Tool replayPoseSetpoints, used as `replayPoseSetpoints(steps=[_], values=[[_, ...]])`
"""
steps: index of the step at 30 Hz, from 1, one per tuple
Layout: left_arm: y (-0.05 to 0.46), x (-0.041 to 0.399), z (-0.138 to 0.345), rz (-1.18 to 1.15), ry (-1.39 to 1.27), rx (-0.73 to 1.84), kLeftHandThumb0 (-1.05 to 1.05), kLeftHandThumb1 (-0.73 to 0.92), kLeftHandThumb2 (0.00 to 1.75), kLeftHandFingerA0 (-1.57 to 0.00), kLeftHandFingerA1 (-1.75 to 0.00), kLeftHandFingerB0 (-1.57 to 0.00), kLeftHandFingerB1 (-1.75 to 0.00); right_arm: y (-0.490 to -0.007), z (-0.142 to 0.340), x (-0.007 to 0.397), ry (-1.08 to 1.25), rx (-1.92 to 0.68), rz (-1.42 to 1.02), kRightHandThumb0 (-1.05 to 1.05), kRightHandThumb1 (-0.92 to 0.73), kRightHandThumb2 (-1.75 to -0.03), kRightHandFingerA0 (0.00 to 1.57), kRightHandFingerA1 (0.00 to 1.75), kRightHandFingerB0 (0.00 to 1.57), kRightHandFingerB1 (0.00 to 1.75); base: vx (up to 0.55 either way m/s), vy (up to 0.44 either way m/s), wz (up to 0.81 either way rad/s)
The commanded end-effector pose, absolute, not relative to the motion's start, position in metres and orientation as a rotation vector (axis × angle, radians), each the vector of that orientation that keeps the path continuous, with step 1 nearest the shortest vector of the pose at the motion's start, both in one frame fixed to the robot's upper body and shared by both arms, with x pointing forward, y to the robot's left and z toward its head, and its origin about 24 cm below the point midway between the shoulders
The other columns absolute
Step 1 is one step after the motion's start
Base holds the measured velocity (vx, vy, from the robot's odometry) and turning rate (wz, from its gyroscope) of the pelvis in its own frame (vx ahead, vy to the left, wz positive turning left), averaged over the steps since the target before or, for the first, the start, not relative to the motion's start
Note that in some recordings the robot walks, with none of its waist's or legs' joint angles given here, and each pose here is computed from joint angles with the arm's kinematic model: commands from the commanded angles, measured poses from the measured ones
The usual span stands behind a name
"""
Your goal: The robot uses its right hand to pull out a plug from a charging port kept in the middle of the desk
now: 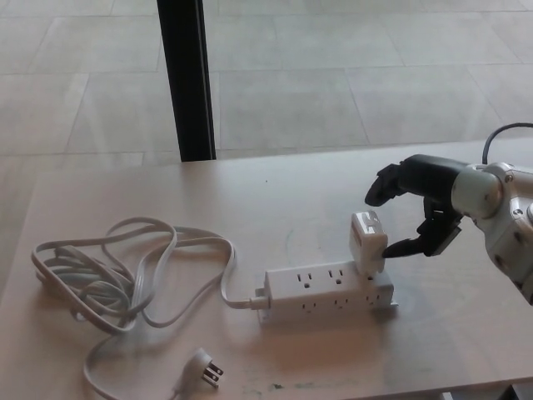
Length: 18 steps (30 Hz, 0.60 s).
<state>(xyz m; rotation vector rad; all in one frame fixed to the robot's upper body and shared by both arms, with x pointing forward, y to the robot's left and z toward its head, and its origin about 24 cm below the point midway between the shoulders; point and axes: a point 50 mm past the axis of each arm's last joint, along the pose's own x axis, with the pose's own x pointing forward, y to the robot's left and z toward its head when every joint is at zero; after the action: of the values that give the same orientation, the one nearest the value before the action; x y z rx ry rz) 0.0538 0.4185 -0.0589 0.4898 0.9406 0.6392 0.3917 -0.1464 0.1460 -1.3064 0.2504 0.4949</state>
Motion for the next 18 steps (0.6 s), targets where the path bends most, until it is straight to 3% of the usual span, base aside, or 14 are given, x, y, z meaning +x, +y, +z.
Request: replayPoseSetpoints(steps=[1,2,3,4,5,6,7,10,12,13,15,17,18], values=[[0.423,0.056,-0.053,0.646,0.913,0.489,-0.64,0.58,0.58,-0.97,-0.97,-0.52,-0.40,-0.145,0.139,0.388,0.260,-1.311,0.517,-0.69,-0.46,-0.58,0.66,1.67,0.28,0.38,0.00,0.000,0.00],[0.423,0.056,-0.053,0.645,0.914,0.490,-0.65,0.58,0.58,-0.97,-0.97,-0.51,-0.39,-0.144,0.138,0.387,0.258,-1.315,0.521,-0.67,-0.46,-0.58,0.64,1.60,0.28,0.36,0.00,0.000,0.00],[0.423,0.056,-0.053,0.642,0.917,0.500,-0.64,0.59,0.58,-0.97,-1.00,-0.52,-0.39,-0.142,0.137,0.387,0.256,-1.327,0.525,-0.67,-0.48,-0.57,0.51,1.26,0.27,0.36,0.00,0.000,0.00],[0.423,0.056,-0.053,0.638,0.921,0.514,-0.64,0.59,0.58,-0.96,-1.00,-0.52,-0.39,-0.139,0.136,0.386,0.249,-1.342,0.533,-0.72,-0.39,-0.78,0.57,1.07,0.21,0.45,0.00,0.000,0.00],[0.424,0.056,-0.053,0.639,0.922,0.514,-0.64,0.59,0.58,-0.96,-1.00,-0.52,-0.39,-0.137,0.136,0.386,0.245,-1.340,0.539,-0.72,-0.39,-0.78,0.57,1.07,0.21,0.45,0.00,0.000,0.00],[0.424,0.057,-0.053,0.642,0.924,0.509,-0.65,0.59,0.58,-0.97,-1.01,-0.53,-0.39,-0.136,0.137,0.386,0.241,-1.350,0.543,-0.71,-0.49,-0.57,0.52,1.17,0.26,0.36,0.00,0.000,0.00],[0.424,0.057,-0.053,0.642,0.924,0.509,-0.65,0.59,0.58,-0.97,-1.01,-0.53,-0.39,-0.136,0.137,0.386,0.241,-1.350,0.542,-0.71,-0.49,-0.57,0.52,1.17,0.26,0.36,0.00,0.000,0.00],[0.423,0.057,-0.053,0.649,0.915,0.503,-0.65,0.58,0.58,-0.95,-0.99,-0.53,-0.40,-0.130,0.138,0.386,0.239,-1.337,0.553,-0.72,-0.47,-0.58,0.54,1.44,0.26,0.34,0.00,0.000,0.00],[0.424,0.057,-0.052,0.644,0.911,0.495,-0.65,0.58,0.59,-0.93,-0.89,-0.51,-0.40,-0.130,0.138,0.386,0.232,-1.333,0.555,-0.71,-0.47,-0.58,0.54,1.45,0.27,0.34,0.00,0.000,0.00],[0.424,0.057,-0.052,0.643,0.916,0.501,-0.64,0.59,0.58,-0.93,-0.92,-0.52,-0.40,-0.130,0.137,0.386,0.234,-1.336,0.559,-0.71,-0.49,-0.55,0.60,1.45,0.27,0.34,0.00,0.000,0.00],[0.424,0.057,-0.052,0.644,0.909,0.500,-0.65,0.58,0.58,-0.95,-0.98,-0.52,-0.40,-0.130,0.136,0.385,0.236,-1.342,0.560,-0.72,-0.48,-0.57,0.54,1.34,0.28,0.34,0.00,0.000,0.00],[0.424,0.057,-0.052,0.642,0.907,0.502,-0.65,0.58,0.58,-0.95,-0.98,-0.52,-0.40,-0.130,0.136,0.386,0.237,-1.342,0.560,-0.72,-0.48,-0.57,0.54,1.34,0.28,0.34,0.00,0.000,0.00],[0.424,0.057,-0.052,0.646,0.906,0.497,-0.66,0.58,0.59,-0.92,-0.89,-0.51,-0.40,-0.131,0.134,0.385,0.235,-1.340,0.559,-0.69,-0.46,-0.58,0.61,1.55,0.29,0.36,0.00,0.000,0.00]])
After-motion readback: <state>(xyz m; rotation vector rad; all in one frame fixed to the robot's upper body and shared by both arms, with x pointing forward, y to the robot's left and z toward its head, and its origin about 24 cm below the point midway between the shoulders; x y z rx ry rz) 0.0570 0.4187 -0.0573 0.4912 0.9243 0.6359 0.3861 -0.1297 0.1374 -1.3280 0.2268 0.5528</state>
